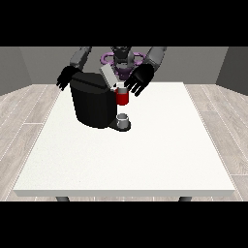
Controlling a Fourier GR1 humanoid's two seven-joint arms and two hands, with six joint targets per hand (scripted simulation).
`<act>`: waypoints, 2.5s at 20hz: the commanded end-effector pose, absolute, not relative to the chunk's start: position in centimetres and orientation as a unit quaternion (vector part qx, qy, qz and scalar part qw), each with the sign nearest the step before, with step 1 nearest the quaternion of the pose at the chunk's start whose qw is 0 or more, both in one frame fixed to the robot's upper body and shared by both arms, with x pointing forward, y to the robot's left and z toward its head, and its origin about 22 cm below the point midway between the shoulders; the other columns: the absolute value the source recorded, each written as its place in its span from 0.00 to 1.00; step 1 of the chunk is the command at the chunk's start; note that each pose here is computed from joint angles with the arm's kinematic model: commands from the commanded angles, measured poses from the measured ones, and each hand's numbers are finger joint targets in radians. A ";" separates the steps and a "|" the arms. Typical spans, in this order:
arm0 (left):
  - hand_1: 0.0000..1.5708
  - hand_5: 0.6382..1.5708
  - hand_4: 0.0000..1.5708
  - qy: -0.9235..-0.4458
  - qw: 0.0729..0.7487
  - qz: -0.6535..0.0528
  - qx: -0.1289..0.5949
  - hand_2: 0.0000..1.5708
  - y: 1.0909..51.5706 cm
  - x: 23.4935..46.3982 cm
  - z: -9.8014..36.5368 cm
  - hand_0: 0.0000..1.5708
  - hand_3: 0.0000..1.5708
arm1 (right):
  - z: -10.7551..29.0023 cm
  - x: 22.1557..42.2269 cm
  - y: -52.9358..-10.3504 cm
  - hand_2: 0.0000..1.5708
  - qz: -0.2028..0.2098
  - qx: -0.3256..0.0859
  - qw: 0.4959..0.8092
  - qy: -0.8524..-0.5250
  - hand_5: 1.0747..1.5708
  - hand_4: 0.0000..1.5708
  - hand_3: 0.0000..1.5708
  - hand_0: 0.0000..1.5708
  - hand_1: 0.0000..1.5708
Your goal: Insert the coffee pod into the coffee machine and close the lid
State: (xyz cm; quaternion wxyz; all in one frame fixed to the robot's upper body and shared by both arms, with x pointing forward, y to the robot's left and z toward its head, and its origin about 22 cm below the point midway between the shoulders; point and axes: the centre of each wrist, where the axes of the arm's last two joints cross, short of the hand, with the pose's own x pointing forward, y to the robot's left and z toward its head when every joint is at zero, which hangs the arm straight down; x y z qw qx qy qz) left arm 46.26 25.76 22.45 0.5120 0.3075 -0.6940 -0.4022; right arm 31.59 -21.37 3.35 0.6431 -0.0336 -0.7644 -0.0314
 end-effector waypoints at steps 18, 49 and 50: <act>0.00 1.00 0.00 -0.652 0.525 -0.457 0.302 0.00 26.6 45.8 20.6 0.00 0.00 | 0.8 30.4 -24.6 0.00 -0.053 -0.046 0.674 -0.736 1.00 0.23 0.00 0.00 0.00; 0.00 1.00 0.00 -0.661 0.740 -0.100 -0.069 0.00 24.0 35.2 -4.5 0.00 0.00 | 3.3 28.3 -27.9 0.00 0.020 -0.030 0.710 -0.703 1.00 0.00 0.00 0.00 0.00; 0.00 1.00 0.00 -0.676 0.727 -0.105 -0.062 0.00 24.7 37.4 -1.3 0.00 0.00 | 3.7 29.3 -26.1 0.00 0.034 -0.027 0.687 -0.726 1.00 0.00 0.00 0.00 0.00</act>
